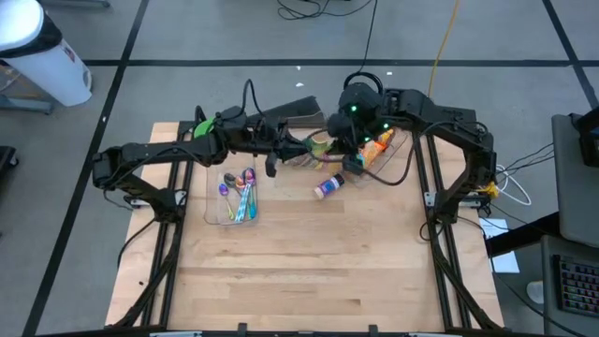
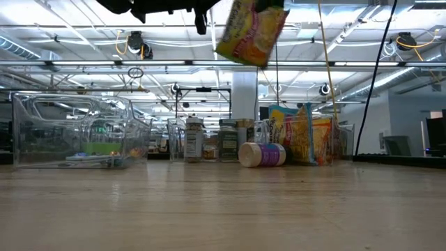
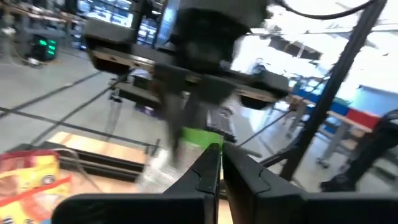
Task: Pick & Place Food Item
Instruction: Put the green noodle pack into the right transparent bin, then put the violet spice bottle into the middle transparent bin
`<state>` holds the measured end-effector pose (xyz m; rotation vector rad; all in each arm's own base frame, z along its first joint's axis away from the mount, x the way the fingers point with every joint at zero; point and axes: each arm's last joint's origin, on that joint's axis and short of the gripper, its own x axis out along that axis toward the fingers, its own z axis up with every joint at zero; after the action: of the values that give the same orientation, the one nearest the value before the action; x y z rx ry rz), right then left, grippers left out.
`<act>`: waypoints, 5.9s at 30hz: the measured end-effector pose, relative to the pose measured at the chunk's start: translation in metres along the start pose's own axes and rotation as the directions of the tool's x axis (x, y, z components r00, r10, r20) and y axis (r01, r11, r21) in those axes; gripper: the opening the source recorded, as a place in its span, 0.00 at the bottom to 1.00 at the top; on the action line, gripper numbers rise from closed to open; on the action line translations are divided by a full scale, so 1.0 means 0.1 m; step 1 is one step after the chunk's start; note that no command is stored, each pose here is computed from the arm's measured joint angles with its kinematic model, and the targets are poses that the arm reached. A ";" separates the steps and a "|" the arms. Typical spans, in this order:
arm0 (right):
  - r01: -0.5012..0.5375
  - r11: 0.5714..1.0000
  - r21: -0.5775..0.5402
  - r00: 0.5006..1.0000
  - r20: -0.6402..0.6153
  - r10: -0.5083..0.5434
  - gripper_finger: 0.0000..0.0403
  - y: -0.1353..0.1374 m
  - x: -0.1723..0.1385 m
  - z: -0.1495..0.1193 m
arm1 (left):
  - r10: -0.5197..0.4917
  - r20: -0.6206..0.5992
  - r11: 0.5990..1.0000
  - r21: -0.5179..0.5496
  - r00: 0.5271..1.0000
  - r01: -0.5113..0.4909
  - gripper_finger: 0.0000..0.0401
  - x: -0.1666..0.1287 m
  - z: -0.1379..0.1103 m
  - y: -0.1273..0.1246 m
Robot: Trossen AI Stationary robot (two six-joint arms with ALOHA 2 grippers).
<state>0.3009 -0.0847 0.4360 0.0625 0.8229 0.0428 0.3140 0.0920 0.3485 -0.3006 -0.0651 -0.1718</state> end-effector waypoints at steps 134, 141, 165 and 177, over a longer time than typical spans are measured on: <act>0.001 0.819 -0.573 0.766 -0.527 -0.369 0.25 -0.52 0.52 -1.97 | 0.020 0.005 0.978 -0.206 1.000 -0.019 0.38 0.18 -0.14 -0.38; 0.124 0.802 -0.584 0.766 -0.458 -0.451 0.42 -0.45 0.40 -1.90 | 0.031 0.013 0.979 -0.203 0.999 -0.027 0.38 0.16 -0.12 -0.34; 0.247 0.934 0.259 0.642 0.678 -0.358 0.46 0.30 -0.43 -0.78 | -0.026 0.261 0.992 -0.111 0.965 0.057 0.38 -0.15 0.32 0.09; -0.134 0.921 0.367 0.458 0.847 -0.271 0.45 0.29 0.26 -0.83 | -0.043 0.220 0.992 -0.106 0.975 0.067 0.38 -0.03 0.22 -0.06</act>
<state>0.2576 -0.0507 0.3625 0.4011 -0.2784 -0.2308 0.3091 0.0929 0.3706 -0.4305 -0.2816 -0.1975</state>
